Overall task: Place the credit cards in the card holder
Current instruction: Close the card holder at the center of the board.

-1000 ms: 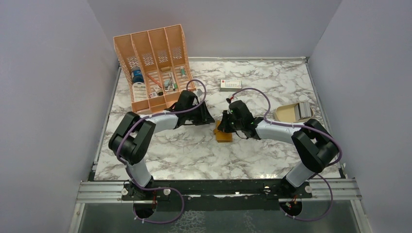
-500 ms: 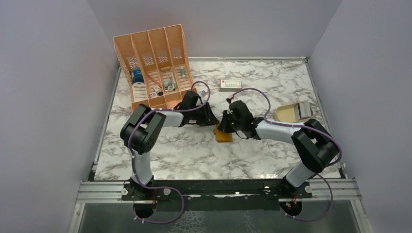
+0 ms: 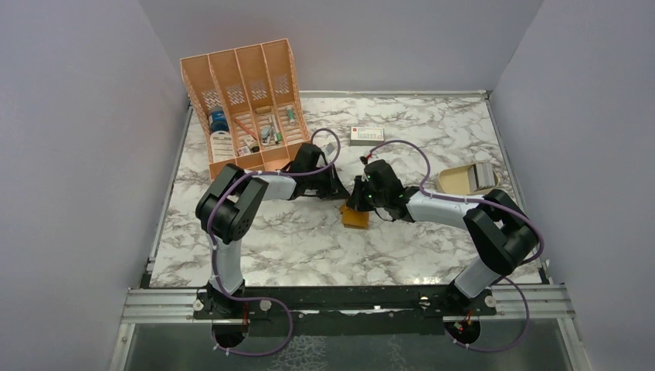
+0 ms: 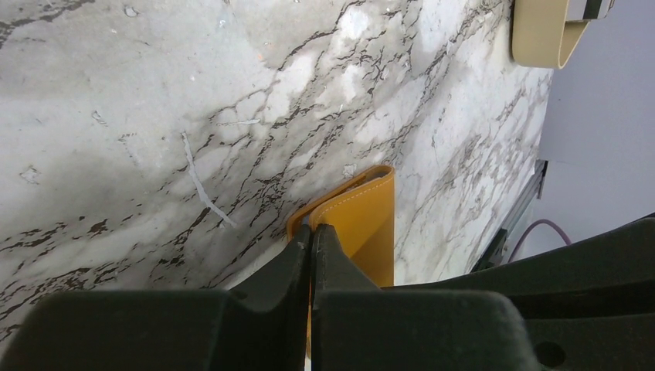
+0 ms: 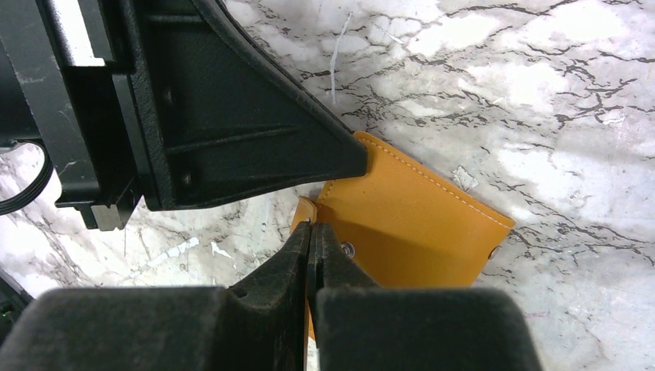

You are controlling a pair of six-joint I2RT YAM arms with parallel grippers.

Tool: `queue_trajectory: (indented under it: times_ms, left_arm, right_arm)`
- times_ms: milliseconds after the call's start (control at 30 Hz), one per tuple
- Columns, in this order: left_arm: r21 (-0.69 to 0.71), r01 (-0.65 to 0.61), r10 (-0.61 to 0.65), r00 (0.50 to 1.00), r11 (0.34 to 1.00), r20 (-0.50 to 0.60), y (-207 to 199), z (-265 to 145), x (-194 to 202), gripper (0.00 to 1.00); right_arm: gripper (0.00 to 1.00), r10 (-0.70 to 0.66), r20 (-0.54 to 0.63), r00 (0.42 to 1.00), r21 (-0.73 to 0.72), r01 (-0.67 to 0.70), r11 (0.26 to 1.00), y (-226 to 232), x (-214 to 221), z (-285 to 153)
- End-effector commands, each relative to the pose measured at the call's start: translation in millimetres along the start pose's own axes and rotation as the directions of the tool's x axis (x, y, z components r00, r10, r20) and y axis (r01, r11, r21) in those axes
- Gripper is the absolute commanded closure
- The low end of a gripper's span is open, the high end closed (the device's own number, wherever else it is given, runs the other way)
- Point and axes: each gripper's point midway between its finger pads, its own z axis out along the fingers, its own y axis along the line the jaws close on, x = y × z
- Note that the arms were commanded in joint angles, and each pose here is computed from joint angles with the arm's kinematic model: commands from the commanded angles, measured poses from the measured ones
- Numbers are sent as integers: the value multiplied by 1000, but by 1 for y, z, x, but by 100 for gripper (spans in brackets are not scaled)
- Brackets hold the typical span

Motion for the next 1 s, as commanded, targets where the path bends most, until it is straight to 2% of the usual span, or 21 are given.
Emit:
queue_trajectory:
  times_ms: [0,233,967]
  left_arm:
    - [-59,-16,13,999,998,-44,17,5,13,100]
    - [-110,-60,55,998,992,-43,23,2,11,100]
    - [-145,-78,70,996,986,-59,30,2,15,100]
  right_arm:
    - [99,-16,12,1000,36,16,999,-4,-10,-1]
    - [99,-4,5,1000,48,3,999,-7,-10,1]
    - [99,41,25,999,103,-43,994,-19,-6,-15]
